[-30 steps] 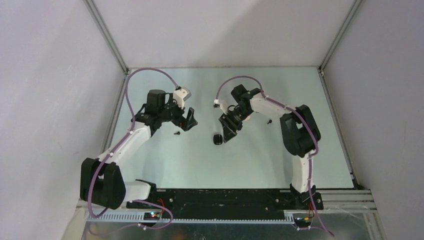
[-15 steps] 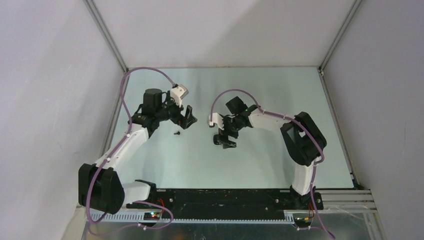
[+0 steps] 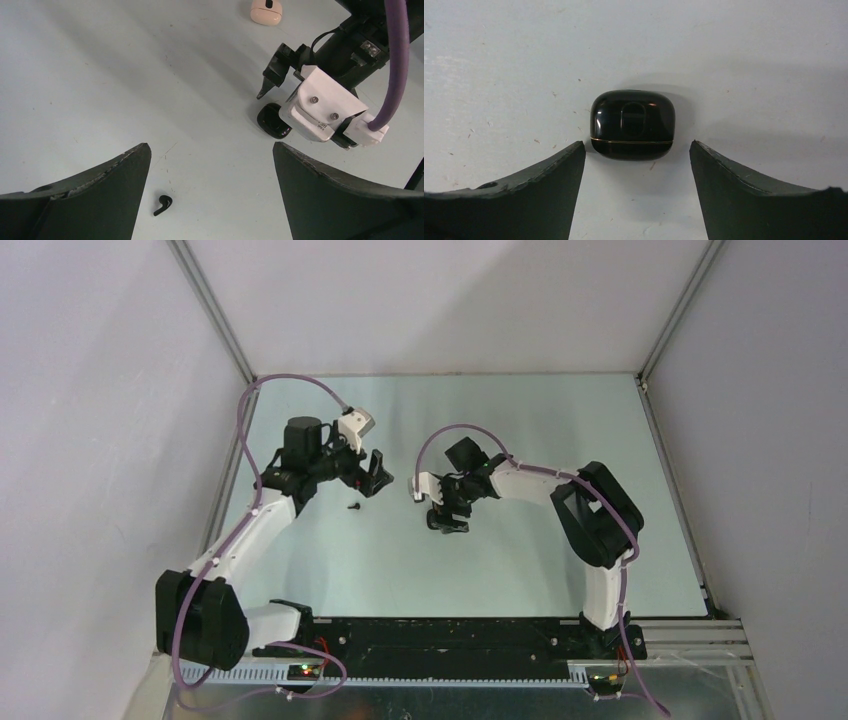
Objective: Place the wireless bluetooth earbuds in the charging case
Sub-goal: Pick up the charging case from the center of the board.
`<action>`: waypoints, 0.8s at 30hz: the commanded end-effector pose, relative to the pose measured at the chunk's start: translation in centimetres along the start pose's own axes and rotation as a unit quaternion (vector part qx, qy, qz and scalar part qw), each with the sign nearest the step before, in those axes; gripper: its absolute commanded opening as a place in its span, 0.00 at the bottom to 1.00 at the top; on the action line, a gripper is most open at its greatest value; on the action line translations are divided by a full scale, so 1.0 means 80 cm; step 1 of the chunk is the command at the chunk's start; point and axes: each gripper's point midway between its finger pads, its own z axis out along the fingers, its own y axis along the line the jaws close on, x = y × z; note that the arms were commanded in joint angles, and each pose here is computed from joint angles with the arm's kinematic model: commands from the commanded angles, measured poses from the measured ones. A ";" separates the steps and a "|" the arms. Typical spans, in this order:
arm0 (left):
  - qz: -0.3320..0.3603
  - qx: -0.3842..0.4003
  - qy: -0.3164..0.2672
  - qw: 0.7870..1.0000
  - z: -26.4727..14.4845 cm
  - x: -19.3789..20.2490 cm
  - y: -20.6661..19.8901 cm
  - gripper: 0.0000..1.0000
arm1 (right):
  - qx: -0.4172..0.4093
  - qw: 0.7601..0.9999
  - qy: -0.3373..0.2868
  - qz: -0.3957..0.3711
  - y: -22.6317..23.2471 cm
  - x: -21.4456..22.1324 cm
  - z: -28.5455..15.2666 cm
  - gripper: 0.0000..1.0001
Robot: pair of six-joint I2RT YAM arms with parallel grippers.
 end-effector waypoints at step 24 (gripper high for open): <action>-0.042 0.021 -0.021 0.999 0.019 0.000 -0.002 0.99 | 0.026 0.999 -0.016 0.011 -0.005 -0.038 -0.019 0.48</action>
